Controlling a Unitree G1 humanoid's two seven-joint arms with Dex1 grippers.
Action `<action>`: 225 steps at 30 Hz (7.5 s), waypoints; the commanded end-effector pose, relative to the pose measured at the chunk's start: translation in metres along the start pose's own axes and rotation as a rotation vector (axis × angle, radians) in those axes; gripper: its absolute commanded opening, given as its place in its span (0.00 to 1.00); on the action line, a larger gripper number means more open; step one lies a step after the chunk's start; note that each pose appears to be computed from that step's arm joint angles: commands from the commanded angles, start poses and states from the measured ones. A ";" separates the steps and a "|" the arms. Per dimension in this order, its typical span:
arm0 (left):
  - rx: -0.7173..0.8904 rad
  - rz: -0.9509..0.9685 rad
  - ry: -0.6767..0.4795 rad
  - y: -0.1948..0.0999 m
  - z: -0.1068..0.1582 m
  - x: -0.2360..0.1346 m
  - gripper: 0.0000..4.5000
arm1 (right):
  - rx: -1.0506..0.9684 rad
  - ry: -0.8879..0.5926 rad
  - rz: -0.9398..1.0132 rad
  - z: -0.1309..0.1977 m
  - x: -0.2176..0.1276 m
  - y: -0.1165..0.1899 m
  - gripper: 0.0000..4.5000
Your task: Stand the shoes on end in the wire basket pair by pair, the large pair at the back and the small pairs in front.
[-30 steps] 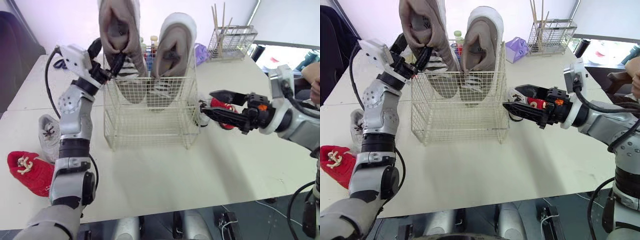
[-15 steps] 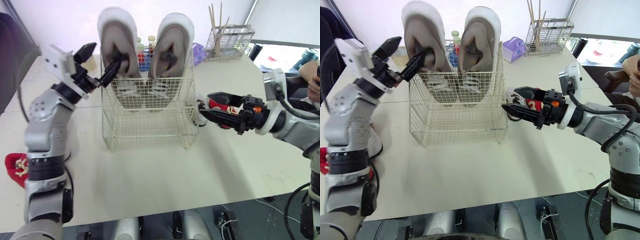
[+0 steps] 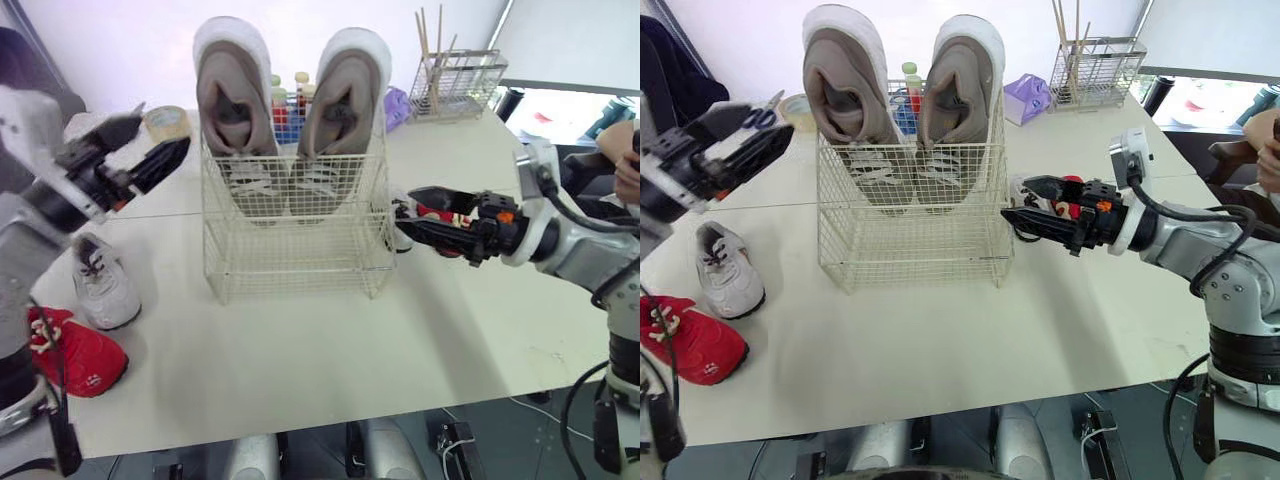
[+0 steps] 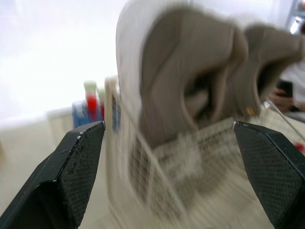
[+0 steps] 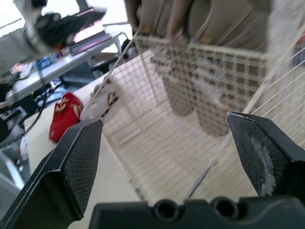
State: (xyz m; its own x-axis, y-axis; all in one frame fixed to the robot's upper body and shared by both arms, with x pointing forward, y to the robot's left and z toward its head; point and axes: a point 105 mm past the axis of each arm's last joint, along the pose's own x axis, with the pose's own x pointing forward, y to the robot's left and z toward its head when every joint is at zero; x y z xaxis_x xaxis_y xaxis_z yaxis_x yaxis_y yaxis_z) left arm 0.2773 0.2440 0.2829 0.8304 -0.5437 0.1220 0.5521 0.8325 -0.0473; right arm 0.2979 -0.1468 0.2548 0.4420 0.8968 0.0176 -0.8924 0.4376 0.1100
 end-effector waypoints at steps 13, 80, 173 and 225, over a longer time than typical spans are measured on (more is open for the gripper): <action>-0.006 -0.372 0.244 -0.133 -0.064 -0.017 1.00 | -0.159 0.118 -0.512 -0.072 -0.063 -0.062 1.00; -0.047 -0.337 0.110 -0.151 -0.138 -0.003 1.00 | -0.634 -0.203 -0.666 0.073 -0.062 -0.109 0.25; -0.535 -0.594 -0.192 -0.144 -0.044 0.017 0.21 | 0.306 -0.188 0.417 0.021 0.049 0.084 0.86; -0.159 -0.198 0.055 -0.096 -0.030 0.015 0.99 | -0.154 -0.347 0.377 0.101 0.038 0.044 0.05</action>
State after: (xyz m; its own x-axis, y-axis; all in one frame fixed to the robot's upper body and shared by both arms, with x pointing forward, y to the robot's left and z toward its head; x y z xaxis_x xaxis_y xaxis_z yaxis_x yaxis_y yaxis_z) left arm 0.2483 0.1563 0.2427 0.7076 -0.7062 0.0240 0.6907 0.6841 -0.2344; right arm 0.2813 -0.0957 0.3529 0.0704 0.9317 0.3563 -0.9931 0.0989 -0.0624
